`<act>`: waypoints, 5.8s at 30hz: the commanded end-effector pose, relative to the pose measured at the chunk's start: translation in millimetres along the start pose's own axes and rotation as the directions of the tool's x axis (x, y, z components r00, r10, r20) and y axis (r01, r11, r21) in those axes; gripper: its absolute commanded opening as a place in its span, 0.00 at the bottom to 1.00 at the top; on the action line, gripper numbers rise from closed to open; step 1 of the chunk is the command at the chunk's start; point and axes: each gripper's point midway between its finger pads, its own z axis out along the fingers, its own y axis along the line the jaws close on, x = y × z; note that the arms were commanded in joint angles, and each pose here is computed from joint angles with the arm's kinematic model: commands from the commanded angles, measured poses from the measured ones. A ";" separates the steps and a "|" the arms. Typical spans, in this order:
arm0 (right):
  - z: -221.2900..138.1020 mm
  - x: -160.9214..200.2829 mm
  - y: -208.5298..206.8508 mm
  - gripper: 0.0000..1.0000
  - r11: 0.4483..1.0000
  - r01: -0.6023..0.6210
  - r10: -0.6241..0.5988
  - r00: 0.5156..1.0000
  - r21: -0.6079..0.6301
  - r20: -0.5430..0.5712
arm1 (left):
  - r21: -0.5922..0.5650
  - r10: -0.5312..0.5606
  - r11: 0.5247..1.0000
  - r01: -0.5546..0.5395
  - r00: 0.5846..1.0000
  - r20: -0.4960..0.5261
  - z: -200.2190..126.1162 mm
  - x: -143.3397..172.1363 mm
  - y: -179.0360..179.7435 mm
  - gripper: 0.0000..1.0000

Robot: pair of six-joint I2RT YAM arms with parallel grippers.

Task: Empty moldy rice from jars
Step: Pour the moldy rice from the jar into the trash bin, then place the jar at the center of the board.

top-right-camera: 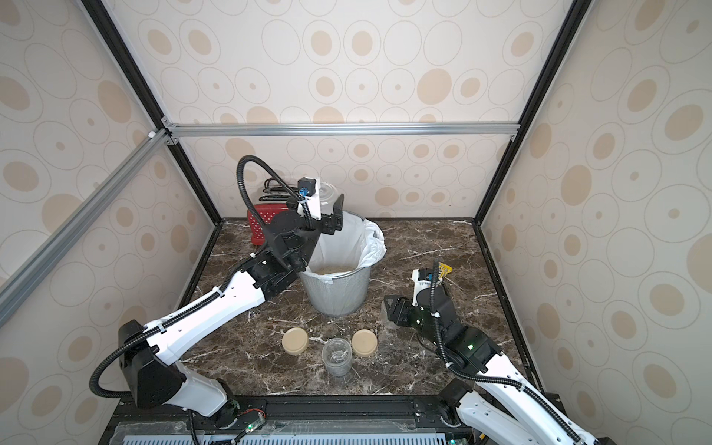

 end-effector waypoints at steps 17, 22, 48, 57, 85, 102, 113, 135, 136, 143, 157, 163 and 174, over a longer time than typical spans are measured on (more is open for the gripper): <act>1.5 -0.6 3.0 0.66 1.000 0.004 -0.004 1.000 -0.006 0.000 | 0.066 -0.203 0.978 0.197 0.975 0.092 -19.2 -50.4 19.1 0.44; 4.0 1.0 3.9 0.66 1.000 -0.004 0.004 1.000 -0.015 -0.003 | 0.056 -0.345 0.938 0.341 0.936 0.072 -13.9 -45.4 35.8 0.45; -13.7 -28.8 55.3 0.65 0.962 0.092 -0.062 0.990 -0.257 0.125 | 0.108 -0.623 0.782 0.614 0.777 0.087 -28.3 -64.0 42.9 0.45; -30.7 -81.1 152.0 0.62 0.785 0.299 -0.152 0.942 -0.542 0.300 | 0.168 -0.849 0.528 0.833 0.524 0.070 -36.7 -67.2 49.8 0.47; -7.2 -147.6 261.6 0.43 0.537 0.448 -0.124 0.880 -0.715 0.459 | 0.241 -0.969 0.191 0.951 0.222 -0.108 -33.3 -58.5 24.0 0.47; 16.3 -150.9 266.6 0.30 0.543 0.451 -0.124 0.877 -0.708 0.464 | 0.255 -0.966 0.175 0.951 0.216 -0.142 -36.1 -63.0 19.2 0.48; 29.3 -150.8 271.4 0.19 0.535 0.433 -0.118 0.888 -0.725 0.444 | 0.271 -0.964 0.147 0.951 0.199 -0.177 -36.0 -67.7 12.8 0.50; 41.2 -152.1 259.1 0.00 0.611 0.408 -0.120 0.895 -0.678 0.431 | 0.152 -0.967 0.243 0.958 0.252 -0.038 -52.9 -47.1 54.4 0.99; 41.3 -152.7 258.4 0.00 0.615 0.409 -0.120 0.894 -0.674 0.432 | 0.145 -0.968 0.243 0.959 0.250 -0.026 -54.4 -46.0 58.5 0.99; 38.1 -156.4 255.0 0.00 0.636 0.414 -0.124 0.888 -0.651 0.443 | 0.074 -0.958 0.287 0.955 0.288 -0.005 -62.5 -36.7 72.8 0.99; 33.3 -158.7 254.8 0.00 0.677 0.414 -0.211 0.901 -0.608 0.379 | -0.013 -0.699 0.712 0.702 0.710 0.081 -119.6 -58.6 118.0 0.99; 31.5 -156.6 260.8 0.00 0.677 0.414 -0.273 0.909 -0.609 0.315 | -0.134 -0.487 0.860 0.493 0.870 0.079 -166.9 -53.4 153.0 0.99; 21.4 -149.1 297.0 0.00 0.625 0.479 -0.416 0.873 -0.616 0.257 | -0.305 -0.380 0.867 0.395 0.918 0.112 -237.5 -22.5 207.0 0.99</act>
